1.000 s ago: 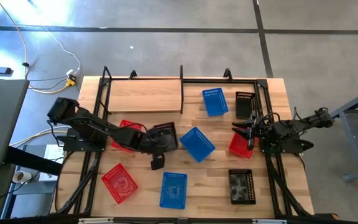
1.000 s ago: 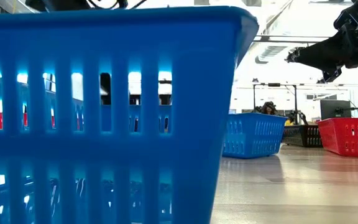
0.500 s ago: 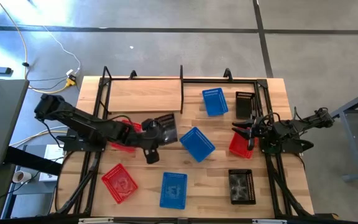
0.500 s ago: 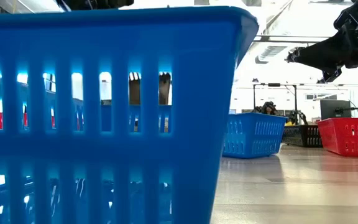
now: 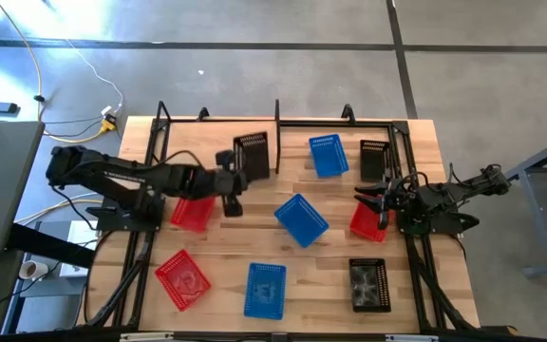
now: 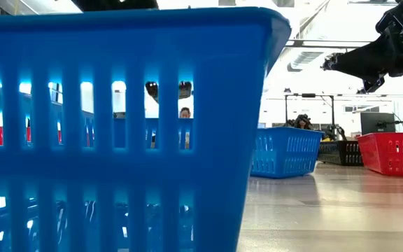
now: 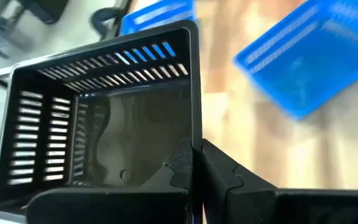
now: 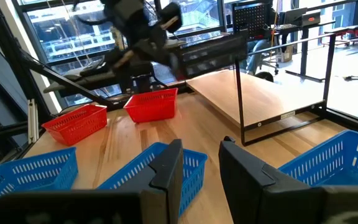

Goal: Stack baskets on shelf by color
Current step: Put the middle left black bin on the shelf

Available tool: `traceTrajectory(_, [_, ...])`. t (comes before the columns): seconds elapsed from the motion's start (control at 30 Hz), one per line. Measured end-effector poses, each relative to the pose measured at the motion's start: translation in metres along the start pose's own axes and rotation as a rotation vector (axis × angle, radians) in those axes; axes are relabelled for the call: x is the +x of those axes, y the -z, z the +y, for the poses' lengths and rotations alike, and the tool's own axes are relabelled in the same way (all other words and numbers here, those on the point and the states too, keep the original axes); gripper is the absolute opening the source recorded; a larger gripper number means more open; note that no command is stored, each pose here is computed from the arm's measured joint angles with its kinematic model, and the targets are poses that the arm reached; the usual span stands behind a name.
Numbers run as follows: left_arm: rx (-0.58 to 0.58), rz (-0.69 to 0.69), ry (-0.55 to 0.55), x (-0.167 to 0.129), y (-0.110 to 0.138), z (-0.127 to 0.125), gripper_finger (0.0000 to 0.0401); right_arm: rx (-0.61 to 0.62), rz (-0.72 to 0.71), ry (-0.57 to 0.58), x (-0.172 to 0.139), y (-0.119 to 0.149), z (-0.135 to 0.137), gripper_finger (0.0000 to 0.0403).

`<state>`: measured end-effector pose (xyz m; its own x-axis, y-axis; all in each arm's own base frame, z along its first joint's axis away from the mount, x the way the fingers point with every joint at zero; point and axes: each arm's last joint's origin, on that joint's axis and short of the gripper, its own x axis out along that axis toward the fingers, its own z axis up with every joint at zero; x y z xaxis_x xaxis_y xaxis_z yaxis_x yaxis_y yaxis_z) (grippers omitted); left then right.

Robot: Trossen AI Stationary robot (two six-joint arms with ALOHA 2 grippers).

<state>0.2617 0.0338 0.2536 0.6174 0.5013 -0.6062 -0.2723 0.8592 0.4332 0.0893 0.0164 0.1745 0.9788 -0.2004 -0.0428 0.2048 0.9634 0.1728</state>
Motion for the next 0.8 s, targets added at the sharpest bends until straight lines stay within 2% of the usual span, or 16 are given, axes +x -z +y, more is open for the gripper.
traceTrajectory(0.2, [0.101,0.048,-0.023,0.014,0.009,0.031,0.0002,0.0,0.0,0.0,0.0,0.0,0.0,0.0091])
traceTrajectory(0.4, [0.117,0.1,-0.023,0.028,0.019,0.052,0.0002,0.0,0.0,0.0,0.0,0.0,0.0,0.0091])
traceTrajectory(0.57, [0.087,0.128,0.052,0.044,0.026,0.056,0.0003,0.0,0.0,0.0,0.0,0.0,0.0,0.0091])
traceTrajectory(0.8, [0.137,0.166,0.043,0.064,0.03,0.053,0.0003,0.001,0.0,0.0,0.0,0.0,0.0,0.0091])
